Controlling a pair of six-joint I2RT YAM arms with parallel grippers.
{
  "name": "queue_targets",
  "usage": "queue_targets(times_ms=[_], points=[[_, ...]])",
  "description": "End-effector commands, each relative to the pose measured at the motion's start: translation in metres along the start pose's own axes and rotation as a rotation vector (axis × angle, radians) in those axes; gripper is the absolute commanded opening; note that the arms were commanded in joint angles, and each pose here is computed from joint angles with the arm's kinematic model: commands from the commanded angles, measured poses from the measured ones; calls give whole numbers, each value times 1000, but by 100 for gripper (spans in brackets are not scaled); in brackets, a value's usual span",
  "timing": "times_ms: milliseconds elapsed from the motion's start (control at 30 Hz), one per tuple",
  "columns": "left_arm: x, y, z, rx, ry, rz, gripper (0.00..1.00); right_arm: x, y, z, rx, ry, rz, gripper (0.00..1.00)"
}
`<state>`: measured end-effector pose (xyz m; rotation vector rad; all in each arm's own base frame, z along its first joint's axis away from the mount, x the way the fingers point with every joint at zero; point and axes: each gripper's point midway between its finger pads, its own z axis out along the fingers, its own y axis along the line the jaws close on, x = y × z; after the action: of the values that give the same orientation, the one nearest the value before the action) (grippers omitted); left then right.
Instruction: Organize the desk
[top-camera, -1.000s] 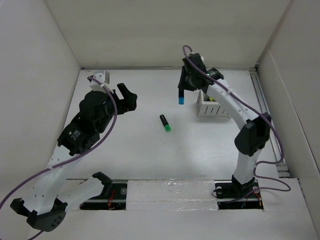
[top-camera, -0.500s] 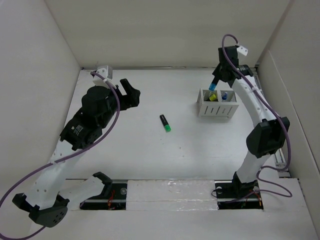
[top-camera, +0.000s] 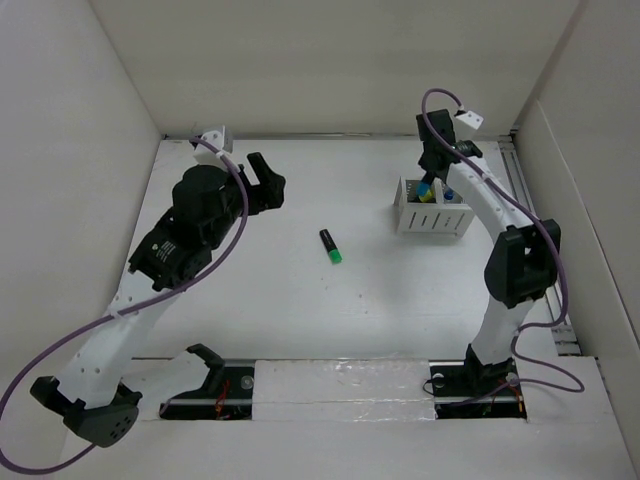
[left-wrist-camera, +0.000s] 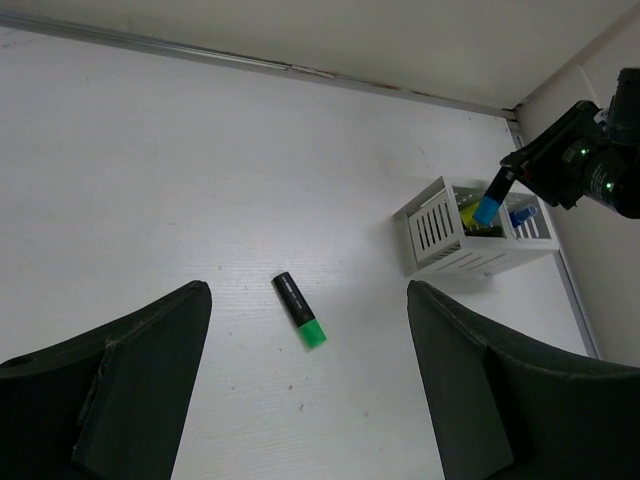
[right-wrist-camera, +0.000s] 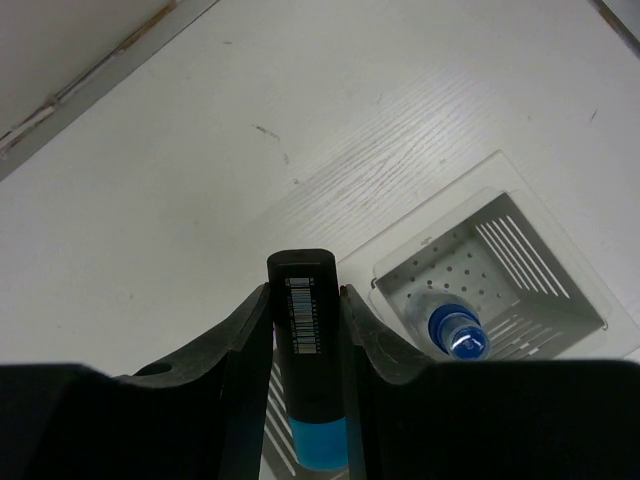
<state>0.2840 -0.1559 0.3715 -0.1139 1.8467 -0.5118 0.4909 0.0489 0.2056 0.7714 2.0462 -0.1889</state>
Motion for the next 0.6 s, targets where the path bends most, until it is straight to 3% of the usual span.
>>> queue_targets(times_ms=[0, 133, 233, 367, 467, 567], points=[[-24, -12, -2, 41, -74, 3, 75, -5, 11, 4, 21, -66, 33, 5], [-25, -9, 4, 28, -77, 16, 75, 4, 14, 6, 47, -74, 21, 7], [-28, -9, 7, 28, -78, 21, 75, 11, 17, 0, 49, -72, 24, 18], [-28, -7, 10, 32, -70, 23, 76, 14, 12, -8, 57, -62, 39, 44], [-24, -6, 10, 32, -61, 27, 76, 7, 12, -22, 37, -75, 52, 54], [-23, -6, 8, 37, -59, 24, 76, -7, 13, -44, -8, -90, 75, 55]])
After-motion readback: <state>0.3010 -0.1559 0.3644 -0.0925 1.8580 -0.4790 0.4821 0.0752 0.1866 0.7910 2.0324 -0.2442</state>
